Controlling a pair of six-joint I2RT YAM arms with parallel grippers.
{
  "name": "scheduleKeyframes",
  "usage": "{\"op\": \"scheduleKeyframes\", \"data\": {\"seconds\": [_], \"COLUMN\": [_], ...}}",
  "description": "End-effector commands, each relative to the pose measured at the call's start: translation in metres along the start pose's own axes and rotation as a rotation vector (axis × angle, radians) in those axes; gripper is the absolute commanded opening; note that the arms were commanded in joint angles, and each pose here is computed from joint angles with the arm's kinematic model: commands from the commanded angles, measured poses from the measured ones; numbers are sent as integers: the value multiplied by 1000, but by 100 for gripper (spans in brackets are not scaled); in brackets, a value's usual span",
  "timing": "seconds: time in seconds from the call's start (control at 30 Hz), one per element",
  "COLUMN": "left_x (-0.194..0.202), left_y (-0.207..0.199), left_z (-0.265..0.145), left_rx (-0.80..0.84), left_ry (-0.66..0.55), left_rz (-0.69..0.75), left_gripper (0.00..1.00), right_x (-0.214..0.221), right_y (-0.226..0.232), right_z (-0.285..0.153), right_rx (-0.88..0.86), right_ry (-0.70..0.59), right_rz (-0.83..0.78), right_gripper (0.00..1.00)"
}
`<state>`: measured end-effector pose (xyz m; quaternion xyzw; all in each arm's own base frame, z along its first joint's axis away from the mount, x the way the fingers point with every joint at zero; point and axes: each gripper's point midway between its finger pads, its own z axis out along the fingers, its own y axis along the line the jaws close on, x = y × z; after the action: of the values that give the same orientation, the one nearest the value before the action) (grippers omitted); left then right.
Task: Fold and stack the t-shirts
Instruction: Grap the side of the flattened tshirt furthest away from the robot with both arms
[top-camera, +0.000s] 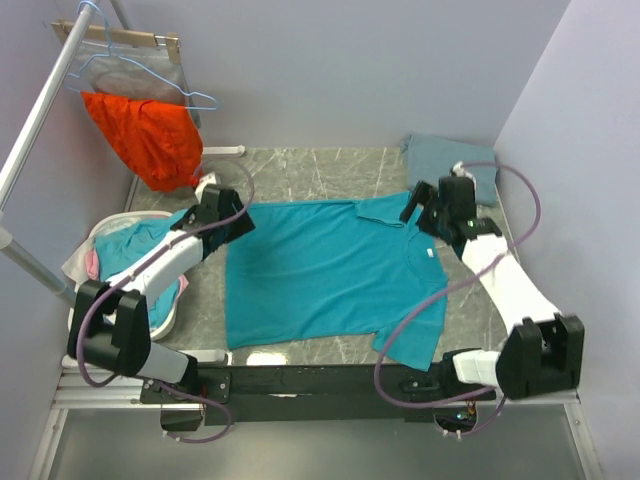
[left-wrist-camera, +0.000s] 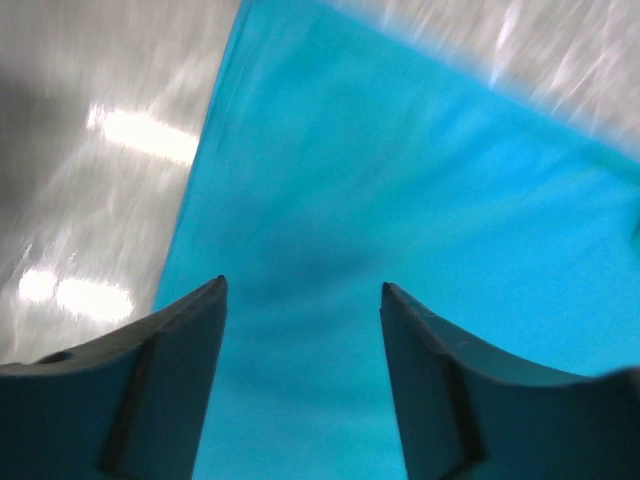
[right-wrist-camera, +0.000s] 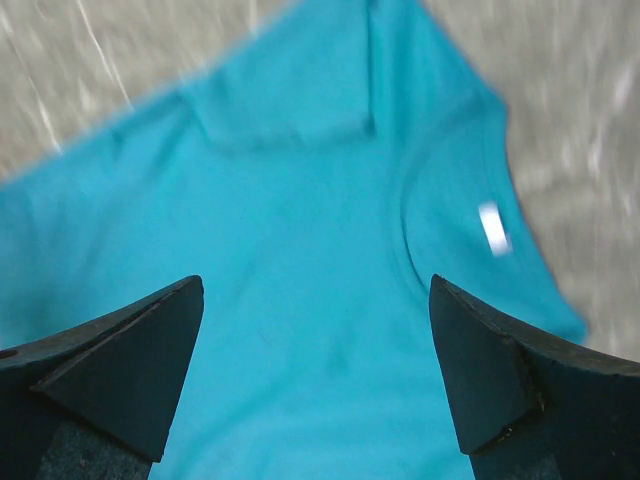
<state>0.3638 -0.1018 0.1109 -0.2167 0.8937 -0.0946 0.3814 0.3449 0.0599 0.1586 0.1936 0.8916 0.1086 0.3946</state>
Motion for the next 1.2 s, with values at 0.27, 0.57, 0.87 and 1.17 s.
{"op": "scheduleKeyframes", "data": {"seconds": [0.27,0.57,0.87,1.17], "left_x": [-80,-99,-91,-80], "left_y": [4,21,19,21], "left_z": [93,131,154,163], "left_rx": [-107,-90,-74,-71], "left_ry": [-55,-54,-1,27], "left_rz": [-97,-150,-147,-154], "left_gripper": [76,76,74,73], "right_x": [-54,-44,-27,-16], "right_y": [5,10,8,8], "right_z": [115,157,174,180], "right_rx": [-39,-153,-160,-169], "right_ry": [108,166,240,277], "right_rz": [115,160,176,172], "right_gripper": [96,77,68,55]}}
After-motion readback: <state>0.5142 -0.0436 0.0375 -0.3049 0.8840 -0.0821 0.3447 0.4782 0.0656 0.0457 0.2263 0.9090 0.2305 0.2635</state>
